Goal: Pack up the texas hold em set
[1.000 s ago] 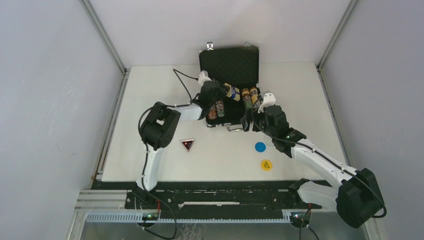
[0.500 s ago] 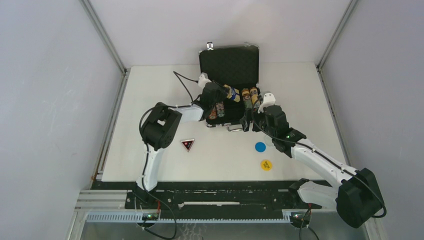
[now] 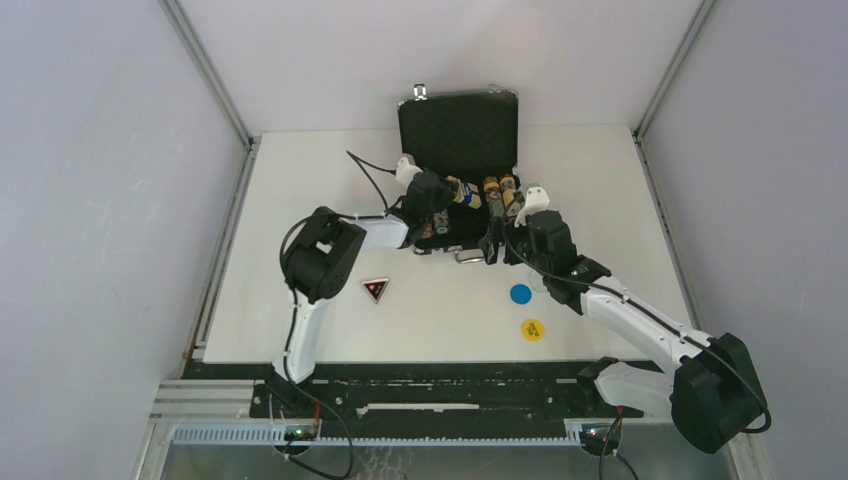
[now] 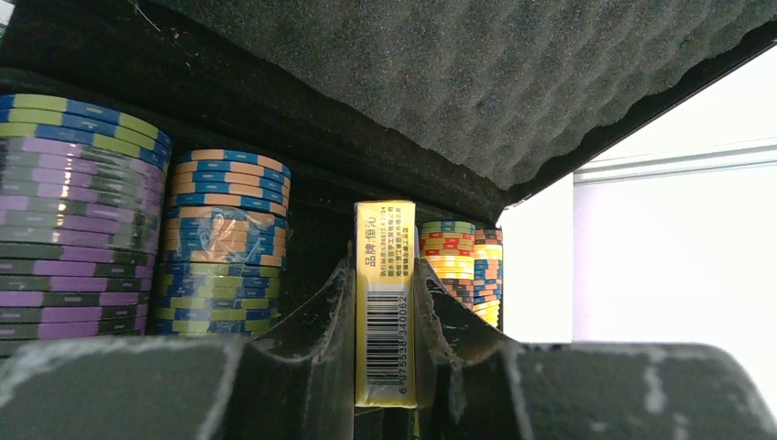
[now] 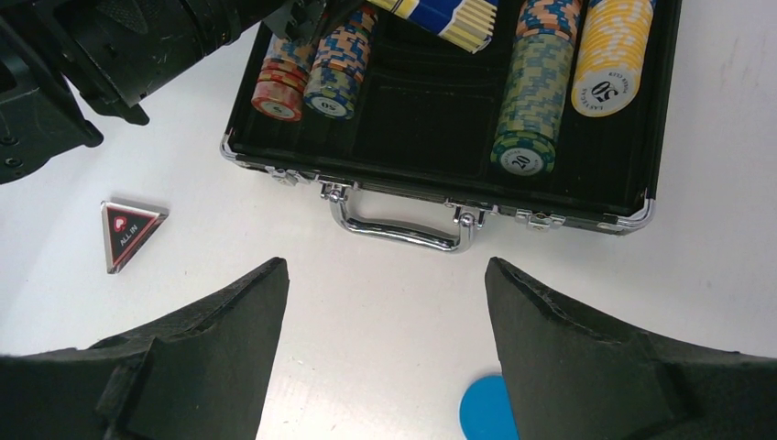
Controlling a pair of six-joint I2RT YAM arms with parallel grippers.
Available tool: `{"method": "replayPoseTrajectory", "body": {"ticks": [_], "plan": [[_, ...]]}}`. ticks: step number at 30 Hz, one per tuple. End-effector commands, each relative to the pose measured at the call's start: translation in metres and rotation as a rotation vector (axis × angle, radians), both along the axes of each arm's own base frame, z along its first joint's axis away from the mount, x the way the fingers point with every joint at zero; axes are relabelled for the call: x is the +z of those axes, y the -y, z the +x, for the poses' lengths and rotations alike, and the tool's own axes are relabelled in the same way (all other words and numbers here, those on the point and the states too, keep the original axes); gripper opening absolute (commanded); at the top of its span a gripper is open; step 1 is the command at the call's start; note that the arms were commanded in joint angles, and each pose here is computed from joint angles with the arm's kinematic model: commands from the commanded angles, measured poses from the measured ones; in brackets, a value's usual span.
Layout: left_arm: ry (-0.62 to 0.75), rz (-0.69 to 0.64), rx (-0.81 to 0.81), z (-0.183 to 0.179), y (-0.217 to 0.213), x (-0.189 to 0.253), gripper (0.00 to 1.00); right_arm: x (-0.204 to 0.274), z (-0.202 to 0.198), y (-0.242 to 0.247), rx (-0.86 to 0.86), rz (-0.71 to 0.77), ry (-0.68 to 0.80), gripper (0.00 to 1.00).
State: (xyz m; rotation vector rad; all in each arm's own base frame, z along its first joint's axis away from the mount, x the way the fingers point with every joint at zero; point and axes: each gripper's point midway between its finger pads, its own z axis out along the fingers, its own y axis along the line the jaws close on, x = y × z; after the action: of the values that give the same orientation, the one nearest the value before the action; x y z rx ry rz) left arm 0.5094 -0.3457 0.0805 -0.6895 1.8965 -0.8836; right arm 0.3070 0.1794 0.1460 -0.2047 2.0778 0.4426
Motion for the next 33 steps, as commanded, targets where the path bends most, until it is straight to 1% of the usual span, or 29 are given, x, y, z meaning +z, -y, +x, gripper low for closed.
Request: {"method": "replayPoseTrajectory", "body": {"ticks": [1, 3, 5, 7, 10, 16, 17, 19, 20, 21, 22, 23, 24, 26, 29, 31, 33], "plan": [[-0.058, 0.063, -0.067, -0.020, 0.006, -0.014, 0.08, 0.008, 0.005, -0.004, -0.002, 0.045, 0.026, 0.86], [-0.056, 0.080, -0.071, -0.018, 0.007, -0.014, 0.19, 0.007, 0.005, -0.005, 0.000, 0.045, 0.024, 0.86], [-0.049, 0.093, -0.078, -0.014, 0.008, -0.010, 0.33, 0.007, 0.005, -0.004, -0.001, 0.044, 0.021, 0.86], [-0.038, 0.110, -0.088, -0.009, 0.009, -0.006, 0.41, 0.006, 0.005, -0.004, -0.001, 0.041, 0.021, 0.86], [-0.031, 0.167, -0.097, -0.003, 0.005, 0.001, 0.42, 0.006, 0.005, -0.003, -0.004, 0.038, 0.021, 0.86], [-0.003, 0.309, -0.074, 0.003, -0.017, 0.021, 0.43, 0.005, 0.005, -0.004, -0.003, 0.040, 0.021, 0.86], [0.001, 0.334, -0.070, 0.004, -0.021, 0.025, 0.46, 0.005, 0.005, -0.004, -0.002, 0.041, 0.020, 0.86], [0.001, 0.375, -0.074, 0.005, -0.026, 0.034, 0.46, 0.005, 0.005, -0.005, 0.003, 0.045, 0.020, 0.86], [0.000, 0.393, -0.078, 0.005, -0.027, 0.038, 0.48, 0.005, 0.005, -0.006, 0.005, 0.046, 0.020, 0.86], [-0.001, 0.407, -0.080, 0.004, -0.030, 0.042, 0.52, 0.005, 0.005, -0.006, 0.005, 0.046, 0.020, 0.86], [-0.005, 0.420, -0.085, 0.003, -0.031, 0.046, 0.60, 0.005, 0.004, -0.006, 0.008, 0.046, 0.018, 0.86], [-0.009, 0.425, -0.089, 0.002, -0.033, 0.048, 0.64, 0.005, 0.005, -0.006, 0.008, 0.046, 0.018, 0.86], [-0.012, 0.424, -0.088, 0.001, -0.037, 0.050, 0.67, 0.005, 0.004, -0.006, 0.007, 0.047, 0.017, 0.86], [-0.016, 0.416, -0.093, -0.001, -0.041, 0.051, 0.69, 0.005, 0.004, -0.006, 0.008, 0.047, 0.017, 0.86], [-0.018, 0.415, -0.094, -0.003, -0.044, 0.053, 0.69, 0.004, 0.004, -0.006, 0.006, 0.047, 0.016, 0.86], [-0.019, 0.413, -0.097, -0.004, -0.044, 0.055, 0.65, 0.004, 0.005, -0.006, 0.006, 0.047, 0.014, 0.86], [-0.021, 0.410, -0.108, -0.003, -0.041, 0.055, 0.58, 0.003, 0.004, -0.007, 0.008, 0.048, 0.013, 0.86]]}}
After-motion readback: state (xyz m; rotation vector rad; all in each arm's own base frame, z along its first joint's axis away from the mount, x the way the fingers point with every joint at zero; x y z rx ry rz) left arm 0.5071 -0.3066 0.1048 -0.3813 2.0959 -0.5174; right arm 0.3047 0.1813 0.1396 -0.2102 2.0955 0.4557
